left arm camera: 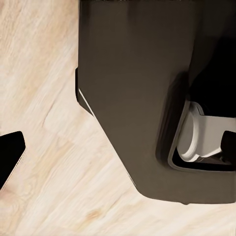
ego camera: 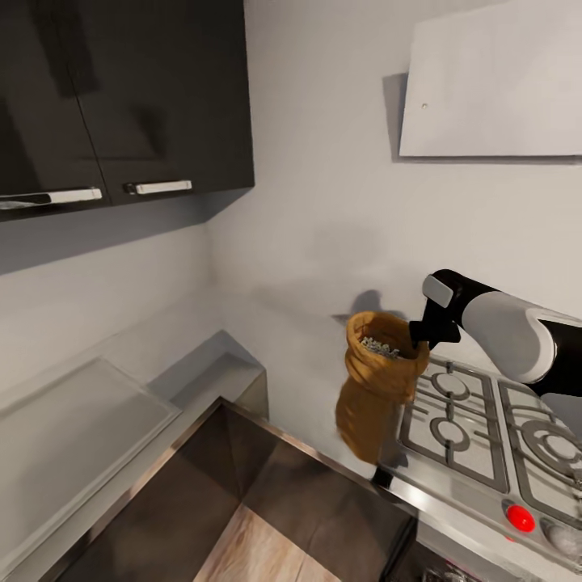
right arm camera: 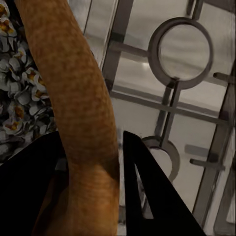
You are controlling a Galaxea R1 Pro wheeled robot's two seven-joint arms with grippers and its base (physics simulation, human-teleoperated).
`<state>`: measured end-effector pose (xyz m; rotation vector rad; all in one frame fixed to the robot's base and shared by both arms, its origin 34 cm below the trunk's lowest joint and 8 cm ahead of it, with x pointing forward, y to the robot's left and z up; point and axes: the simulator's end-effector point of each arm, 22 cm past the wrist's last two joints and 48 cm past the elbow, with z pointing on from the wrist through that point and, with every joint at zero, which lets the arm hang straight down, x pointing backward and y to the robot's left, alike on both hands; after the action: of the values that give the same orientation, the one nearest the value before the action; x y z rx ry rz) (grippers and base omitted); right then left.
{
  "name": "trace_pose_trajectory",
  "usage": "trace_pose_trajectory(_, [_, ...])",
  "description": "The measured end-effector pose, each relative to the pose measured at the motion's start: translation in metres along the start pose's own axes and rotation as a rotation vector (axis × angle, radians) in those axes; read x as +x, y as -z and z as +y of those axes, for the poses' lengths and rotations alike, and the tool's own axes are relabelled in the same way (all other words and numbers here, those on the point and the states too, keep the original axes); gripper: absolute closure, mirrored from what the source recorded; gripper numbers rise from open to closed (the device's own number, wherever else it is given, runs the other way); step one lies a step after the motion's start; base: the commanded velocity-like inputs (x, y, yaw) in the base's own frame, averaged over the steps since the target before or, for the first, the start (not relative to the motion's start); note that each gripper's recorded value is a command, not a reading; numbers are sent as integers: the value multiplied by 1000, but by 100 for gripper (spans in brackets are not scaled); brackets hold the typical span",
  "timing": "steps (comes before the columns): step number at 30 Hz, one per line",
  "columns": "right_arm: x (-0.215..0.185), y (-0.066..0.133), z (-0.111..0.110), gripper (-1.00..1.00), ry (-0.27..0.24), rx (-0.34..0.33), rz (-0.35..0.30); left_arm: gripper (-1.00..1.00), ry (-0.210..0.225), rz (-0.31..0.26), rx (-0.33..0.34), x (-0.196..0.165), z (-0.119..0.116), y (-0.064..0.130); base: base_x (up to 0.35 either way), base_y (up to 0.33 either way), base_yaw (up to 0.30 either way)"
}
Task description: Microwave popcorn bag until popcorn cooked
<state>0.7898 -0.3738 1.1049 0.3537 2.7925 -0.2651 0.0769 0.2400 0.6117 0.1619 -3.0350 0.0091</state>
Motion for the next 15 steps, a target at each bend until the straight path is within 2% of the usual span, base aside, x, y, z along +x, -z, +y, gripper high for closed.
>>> trace_pose_trajectory(15, [-1, 8, -1, 100, -3, -4, -12, -100, 0, -13, 1, -5, -1, 0, 0, 0, -266])
